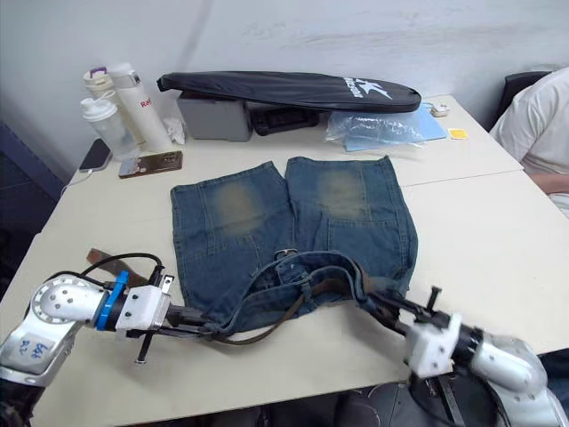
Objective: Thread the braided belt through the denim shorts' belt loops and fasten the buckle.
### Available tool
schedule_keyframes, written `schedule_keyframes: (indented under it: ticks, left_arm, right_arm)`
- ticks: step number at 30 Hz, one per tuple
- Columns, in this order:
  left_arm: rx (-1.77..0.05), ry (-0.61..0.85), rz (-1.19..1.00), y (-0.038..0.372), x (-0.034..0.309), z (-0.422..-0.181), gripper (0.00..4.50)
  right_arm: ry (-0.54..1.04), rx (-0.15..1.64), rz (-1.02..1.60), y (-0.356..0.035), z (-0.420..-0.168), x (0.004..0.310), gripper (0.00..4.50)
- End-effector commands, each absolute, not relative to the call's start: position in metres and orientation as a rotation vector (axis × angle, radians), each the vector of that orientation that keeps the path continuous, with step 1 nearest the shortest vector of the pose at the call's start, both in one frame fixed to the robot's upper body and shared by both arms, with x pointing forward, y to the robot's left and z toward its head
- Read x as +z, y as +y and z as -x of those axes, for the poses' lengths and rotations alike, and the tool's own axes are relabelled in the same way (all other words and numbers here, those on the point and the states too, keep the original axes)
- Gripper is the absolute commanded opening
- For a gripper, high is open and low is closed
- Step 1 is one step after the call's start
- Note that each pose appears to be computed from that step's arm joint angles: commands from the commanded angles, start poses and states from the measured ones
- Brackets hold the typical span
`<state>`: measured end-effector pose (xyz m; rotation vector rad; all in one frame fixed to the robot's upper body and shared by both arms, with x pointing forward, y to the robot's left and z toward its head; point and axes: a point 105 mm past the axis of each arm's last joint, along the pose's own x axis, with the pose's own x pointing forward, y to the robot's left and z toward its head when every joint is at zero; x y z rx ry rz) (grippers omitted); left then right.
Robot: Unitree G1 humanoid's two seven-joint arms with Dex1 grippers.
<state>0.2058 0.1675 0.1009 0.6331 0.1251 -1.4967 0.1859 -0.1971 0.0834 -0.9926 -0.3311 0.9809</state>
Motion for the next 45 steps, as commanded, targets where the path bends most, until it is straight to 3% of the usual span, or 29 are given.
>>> schedule_keyframes:
  ticks: [1,8,10,11,14,16,17,18,20,21,24,29,32,37,40,45]
  left_arm:
    - [-1.550,0.098,-0.758,0.176,0.087,-0.181,0.00]
    - [-1.565,0.161,-0.808,0.192,0.067,-0.170,0.00]
    - [-1.544,0.190,-0.790,0.196,0.064,-0.172,0.00]
    - [-1.531,0.200,-0.773,0.198,0.064,-0.174,0.48]
    - [-1.515,0.228,-0.730,0.205,0.066,-0.178,1.77]
    - [-1.467,0.298,-0.594,0.212,0.070,-0.183,2.90]
    - [-1.428,0.327,-0.511,0.216,0.073,-0.187,3.14]
    - [-1.405,0.357,-0.448,0.219,0.075,-0.189,3.67]
    - [-1.382,0.425,-0.335,0.224,0.078,-0.187,4.32]
    - [-1.369,0.460,-0.266,0.226,0.079,-0.186,4.43]
    - [-1.364,0.605,-0.001,0.231,0.088,-0.175,4.43]
    - [-1.276,0.648,0.152,0.246,0.106,-0.185,4.43]
    - [-1.229,0.607,0.185,0.251,0.118,-0.200,4.43]
    - [-1.197,0.471,0.291,0.240,0.146,-0.231,4.43]
    - [-1.172,0.392,0.280,0.220,0.161,-0.257,4.43]
    - [-1.194,0.344,0.200,0.184,0.172,-0.275,4.43]
  right_arm:
    - [-0.360,1.013,1.087,-0.214,-0.160,0.062,0.46]
    - [-0.262,1.004,1.112,-0.250,-0.149,0.041,0.46]
    - [-0.238,0.988,1.113,-0.258,-0.150,0.039,1.47]
    - [-0.226,0.979,1.117,-0.263,-0.151,0.039,1.66]
    - [-0.183,0.941,1.118,-0.276,-0.153,0.037,2.91]
    - [-0.141,0.913,1.115,-0.286,-0.152,0.036,4.02]
    - [-0.128,0.891,1.111,-0.291,-0.152,0.037,4.26]
    - [-0.123,0.875,1.110,-0.294,-0.152,0.038,4.50]
    - [-0.126,0.847,1.113,-0.298,-0.154,0.042,4.50]
    - [-0.129,0.828,1.113,-0.300,-0.156,0.044,4.50]
    - [-0.108,0.774,1.122,-0.309,-0.156,0.047,4.50]
    - [-0.025,0.692,1.146,-0.332,-0.152,0.049,4.50]
    - [-0.020,0.643,1.162,-0.341,-0.155,0.055,4.50]
    - [-0.070,0.434,1.186,-0.363,-0.184,0.086,4.50]
    - [-0.214,0.382,1.090,-0.342,-0.220,0.125,4.50]
    - [-0.194,0.541,0.806,-0.285,-0.248,0.150,4.50]
